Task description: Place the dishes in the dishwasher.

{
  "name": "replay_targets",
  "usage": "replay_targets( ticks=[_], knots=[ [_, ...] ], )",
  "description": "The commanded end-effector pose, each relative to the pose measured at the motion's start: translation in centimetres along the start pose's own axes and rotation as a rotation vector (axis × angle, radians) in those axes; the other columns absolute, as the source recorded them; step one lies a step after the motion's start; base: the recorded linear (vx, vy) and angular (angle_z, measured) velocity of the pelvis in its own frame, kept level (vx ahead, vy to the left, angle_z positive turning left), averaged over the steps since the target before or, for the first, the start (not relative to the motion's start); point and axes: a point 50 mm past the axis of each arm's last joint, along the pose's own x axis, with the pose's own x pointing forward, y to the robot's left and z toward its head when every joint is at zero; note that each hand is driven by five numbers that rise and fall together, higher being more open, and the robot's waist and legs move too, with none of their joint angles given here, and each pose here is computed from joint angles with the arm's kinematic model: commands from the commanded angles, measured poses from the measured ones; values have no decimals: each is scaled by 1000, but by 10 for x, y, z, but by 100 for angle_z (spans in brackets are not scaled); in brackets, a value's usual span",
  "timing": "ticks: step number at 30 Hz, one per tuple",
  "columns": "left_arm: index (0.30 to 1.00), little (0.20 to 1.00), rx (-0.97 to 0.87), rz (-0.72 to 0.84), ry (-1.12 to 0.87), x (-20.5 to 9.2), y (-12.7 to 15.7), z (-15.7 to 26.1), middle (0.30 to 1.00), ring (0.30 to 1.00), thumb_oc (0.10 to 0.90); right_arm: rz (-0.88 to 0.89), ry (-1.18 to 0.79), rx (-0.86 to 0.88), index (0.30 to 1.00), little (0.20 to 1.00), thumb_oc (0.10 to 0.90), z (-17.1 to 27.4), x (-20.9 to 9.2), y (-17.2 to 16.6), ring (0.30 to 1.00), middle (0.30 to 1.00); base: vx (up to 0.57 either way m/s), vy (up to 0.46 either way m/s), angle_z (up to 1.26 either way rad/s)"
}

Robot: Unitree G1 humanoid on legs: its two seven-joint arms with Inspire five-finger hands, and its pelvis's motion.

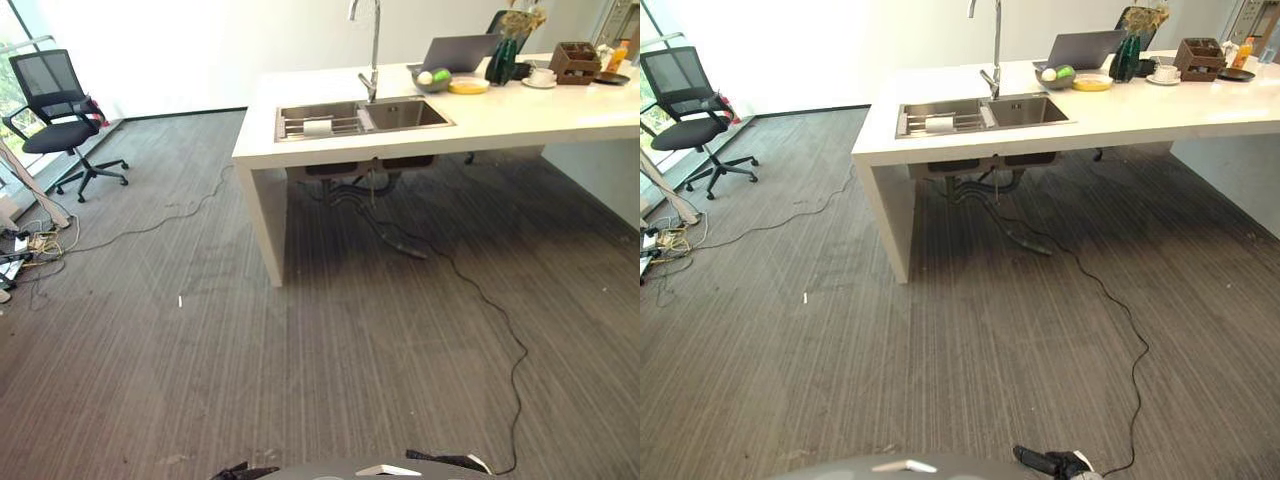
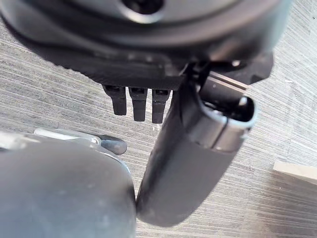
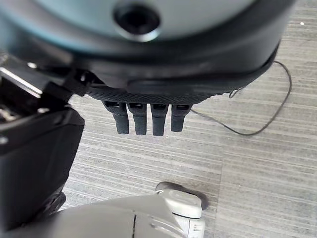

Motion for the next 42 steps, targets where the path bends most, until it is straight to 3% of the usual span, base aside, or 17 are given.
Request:
replay_targets(
  ticks=[1,7,16,26,34,42],
  knots=[
    [900,900,28,-28,1,1,-9,6,900,900,800,12,-26,3,900,900,800,15,2,0,900,900,30,-19,-4],
    [900,900,203,-70,65,0,-9,-6,900,900,800,34,51,62,900,900,800,-1,1,-3,900,900,11,-11,0],
    [900,900,313,-67,108,-1,-2,-10,900,900,800,9,177,82,900,900,800,-22,-2,-11,900,900,14,-18,2],
    [900,900,325,-32,61,0,9,4,900,900,800,-3,138,65,900,900,800,-13,-1,-20,900,900,-14,-14,6],
    [900,900,230,-49,-44,1,-3,37,900,900,800,-61,80,53,900,900,800,3,-1,-41,900,900,-52,-54,15],
    [900,900,260,-34,84,-1,9,1,900,900,800,-66,120,62,900,900,800,-7,-2,-42,900,900,290,56,8]
  ],
)
